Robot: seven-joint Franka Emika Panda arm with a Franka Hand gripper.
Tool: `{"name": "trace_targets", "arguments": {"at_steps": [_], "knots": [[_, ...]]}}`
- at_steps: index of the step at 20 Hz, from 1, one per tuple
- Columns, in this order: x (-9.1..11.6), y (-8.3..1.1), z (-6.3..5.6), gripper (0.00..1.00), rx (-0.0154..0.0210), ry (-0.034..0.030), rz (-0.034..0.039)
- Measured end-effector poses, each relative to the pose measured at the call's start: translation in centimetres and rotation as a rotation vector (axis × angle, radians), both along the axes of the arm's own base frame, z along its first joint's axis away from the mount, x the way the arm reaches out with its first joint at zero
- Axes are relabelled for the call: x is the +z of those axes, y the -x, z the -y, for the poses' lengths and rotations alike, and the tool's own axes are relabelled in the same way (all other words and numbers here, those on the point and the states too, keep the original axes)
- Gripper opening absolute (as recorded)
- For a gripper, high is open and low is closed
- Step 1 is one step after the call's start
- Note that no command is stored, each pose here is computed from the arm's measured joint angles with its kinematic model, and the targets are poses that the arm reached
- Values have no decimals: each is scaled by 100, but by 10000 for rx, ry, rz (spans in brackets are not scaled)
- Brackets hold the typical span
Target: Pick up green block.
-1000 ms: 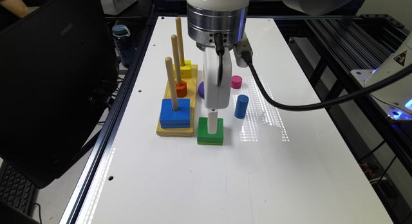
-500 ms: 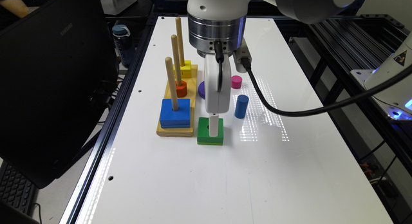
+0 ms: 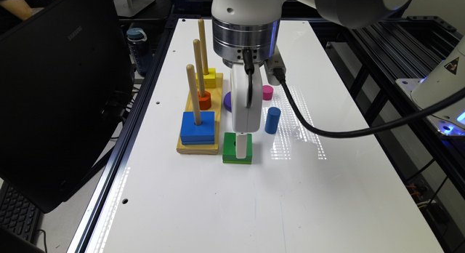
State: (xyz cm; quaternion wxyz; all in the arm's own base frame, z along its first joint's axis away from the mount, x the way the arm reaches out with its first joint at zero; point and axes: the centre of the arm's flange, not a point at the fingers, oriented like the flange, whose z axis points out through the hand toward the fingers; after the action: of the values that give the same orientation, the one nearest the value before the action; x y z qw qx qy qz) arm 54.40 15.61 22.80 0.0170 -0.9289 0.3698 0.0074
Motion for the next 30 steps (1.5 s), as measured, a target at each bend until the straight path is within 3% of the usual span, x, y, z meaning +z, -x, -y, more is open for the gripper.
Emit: {"name": "trace_targets", "arguments": {"at_steps": [8,11,14,19,22,25,27,30], "knots": [[-2,-3,2,100,-6,2,0],[-98,0,14,100,-8,-41,-62],[-226,-7,25,100,3,-68,-13],[-231,-21,18,100,-22,-60,36],[-340,-24,65,100,-29,-51,-3],[-524,-94,126,100,-23,-98,59],[-525,-164,119,100,-38,-105,97],[-532,-173,106,100,-24,-100,105]]}}
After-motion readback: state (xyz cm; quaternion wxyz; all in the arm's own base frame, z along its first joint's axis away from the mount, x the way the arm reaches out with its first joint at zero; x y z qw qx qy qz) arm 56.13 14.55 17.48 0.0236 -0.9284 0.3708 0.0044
